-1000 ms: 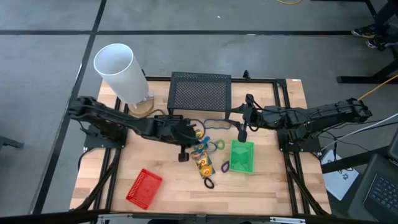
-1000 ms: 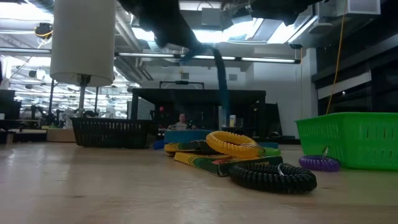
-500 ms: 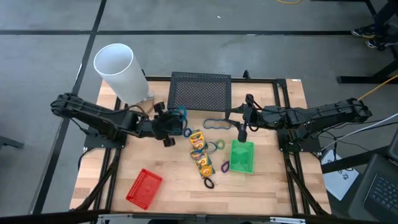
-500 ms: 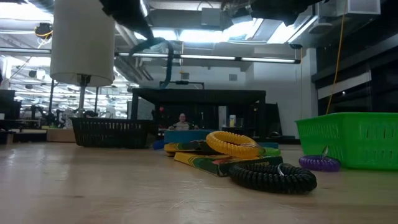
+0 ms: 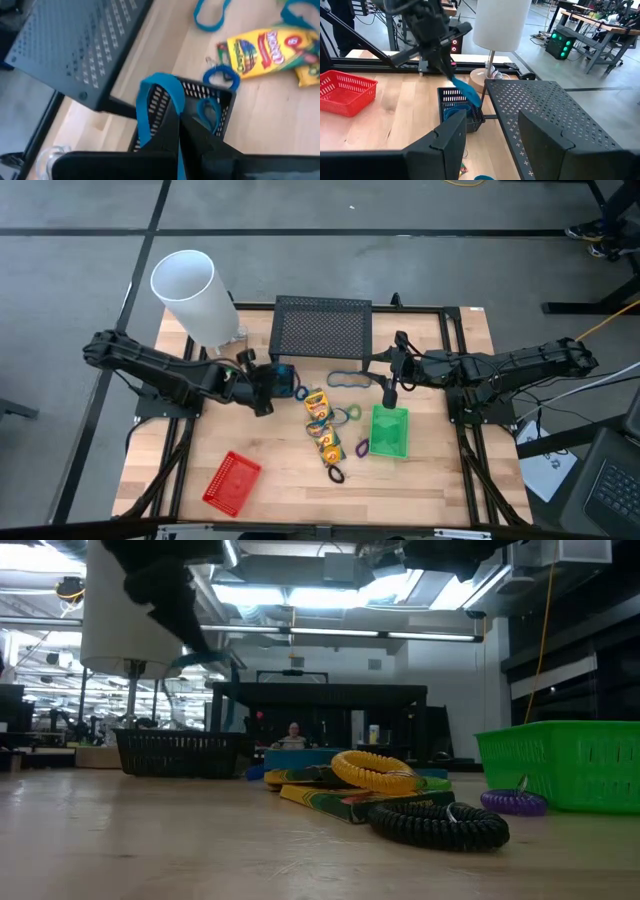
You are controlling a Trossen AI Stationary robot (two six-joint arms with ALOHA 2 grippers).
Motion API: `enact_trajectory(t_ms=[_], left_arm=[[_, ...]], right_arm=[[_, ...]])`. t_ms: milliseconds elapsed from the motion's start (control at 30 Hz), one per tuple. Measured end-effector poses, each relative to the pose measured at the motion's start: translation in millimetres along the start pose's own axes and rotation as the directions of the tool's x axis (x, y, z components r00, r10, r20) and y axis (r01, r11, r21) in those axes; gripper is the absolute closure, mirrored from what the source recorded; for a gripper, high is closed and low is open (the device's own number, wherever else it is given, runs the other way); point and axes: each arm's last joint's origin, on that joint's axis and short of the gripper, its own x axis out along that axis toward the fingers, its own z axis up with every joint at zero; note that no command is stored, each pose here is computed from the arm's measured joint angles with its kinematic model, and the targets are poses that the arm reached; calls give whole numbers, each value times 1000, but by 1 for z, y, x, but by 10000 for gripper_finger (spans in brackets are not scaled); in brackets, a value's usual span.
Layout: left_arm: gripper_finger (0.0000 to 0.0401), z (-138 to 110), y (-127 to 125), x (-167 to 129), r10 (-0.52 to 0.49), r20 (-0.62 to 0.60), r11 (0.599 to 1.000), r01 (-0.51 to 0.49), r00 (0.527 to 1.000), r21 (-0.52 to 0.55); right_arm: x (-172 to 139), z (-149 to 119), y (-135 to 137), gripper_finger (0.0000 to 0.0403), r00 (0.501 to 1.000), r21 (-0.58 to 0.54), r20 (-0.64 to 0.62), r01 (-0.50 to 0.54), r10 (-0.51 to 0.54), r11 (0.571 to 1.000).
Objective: Pick & Place Office Desk Supplies
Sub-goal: Put the blue rubberband into the black bin
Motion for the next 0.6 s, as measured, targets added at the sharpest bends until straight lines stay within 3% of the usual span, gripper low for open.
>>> enact_trajectory(t_ms=[300,600], left_arm=[[399,-23,-6,19,-14,-47,999,13,999,-37],[399,-22,-4,26,-73,-54,997,71,996,-44]], right_arm=[[0,0,0,222,1000,0,0,1,-1,1000],[0,0,0,222,1000,0,0,1,-1,1000]])
